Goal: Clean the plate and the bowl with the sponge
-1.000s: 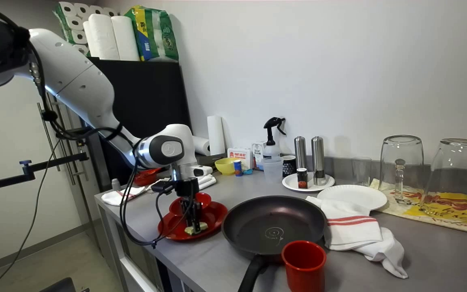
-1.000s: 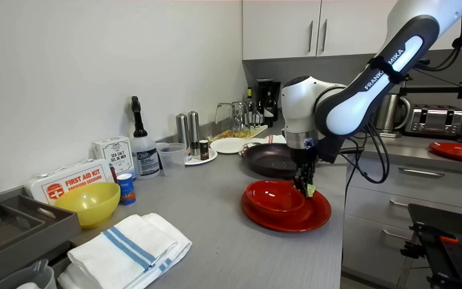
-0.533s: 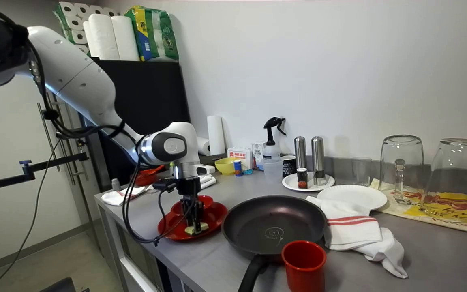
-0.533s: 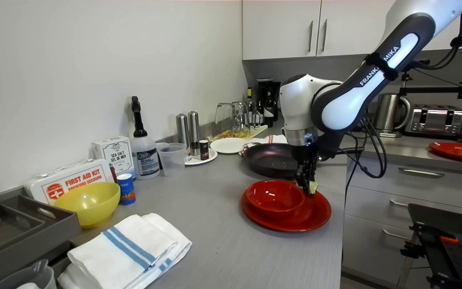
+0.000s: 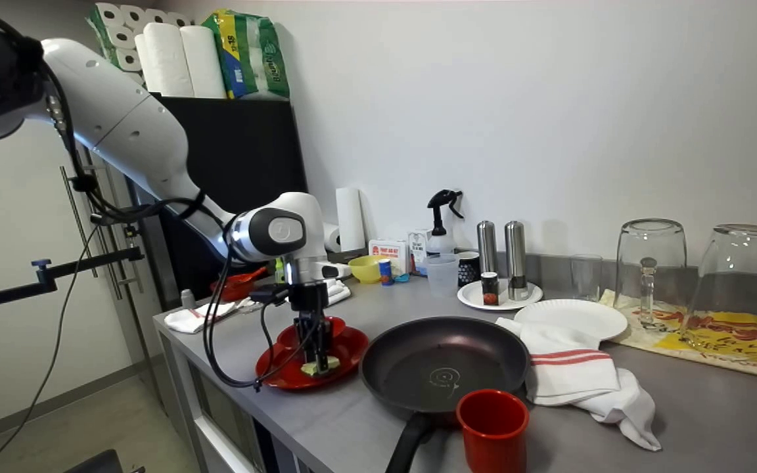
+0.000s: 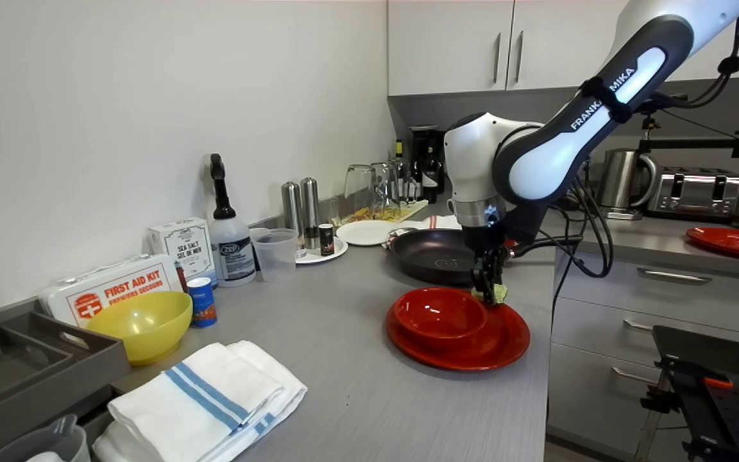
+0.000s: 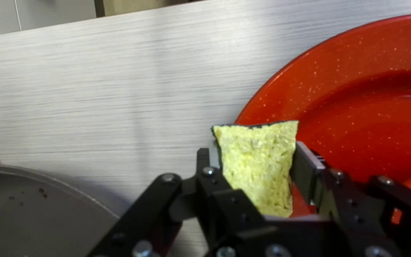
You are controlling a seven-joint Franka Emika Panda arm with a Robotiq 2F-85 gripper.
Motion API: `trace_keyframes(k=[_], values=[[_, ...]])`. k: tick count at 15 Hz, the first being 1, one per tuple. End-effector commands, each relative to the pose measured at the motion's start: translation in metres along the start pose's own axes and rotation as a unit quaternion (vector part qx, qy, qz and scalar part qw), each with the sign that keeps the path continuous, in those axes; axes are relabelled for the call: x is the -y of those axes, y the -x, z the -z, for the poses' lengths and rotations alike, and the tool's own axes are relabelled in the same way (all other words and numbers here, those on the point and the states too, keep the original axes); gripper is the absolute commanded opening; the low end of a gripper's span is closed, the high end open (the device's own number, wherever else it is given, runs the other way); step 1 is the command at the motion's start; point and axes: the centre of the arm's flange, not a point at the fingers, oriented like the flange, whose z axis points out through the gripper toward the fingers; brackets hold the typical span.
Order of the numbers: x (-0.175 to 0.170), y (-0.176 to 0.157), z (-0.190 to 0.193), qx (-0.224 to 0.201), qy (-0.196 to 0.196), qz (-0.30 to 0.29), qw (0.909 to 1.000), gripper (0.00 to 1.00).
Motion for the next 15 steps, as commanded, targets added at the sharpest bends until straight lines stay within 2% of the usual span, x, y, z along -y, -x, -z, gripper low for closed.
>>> trace_keyframes(k=[1,15], values=[[0.000,0.010,0.003,0.015,-0.013,0.004,0.9998,0.25],[0.008,0.045,-0.008,0.063,-0.052,0.009,0.9966,0.25]])
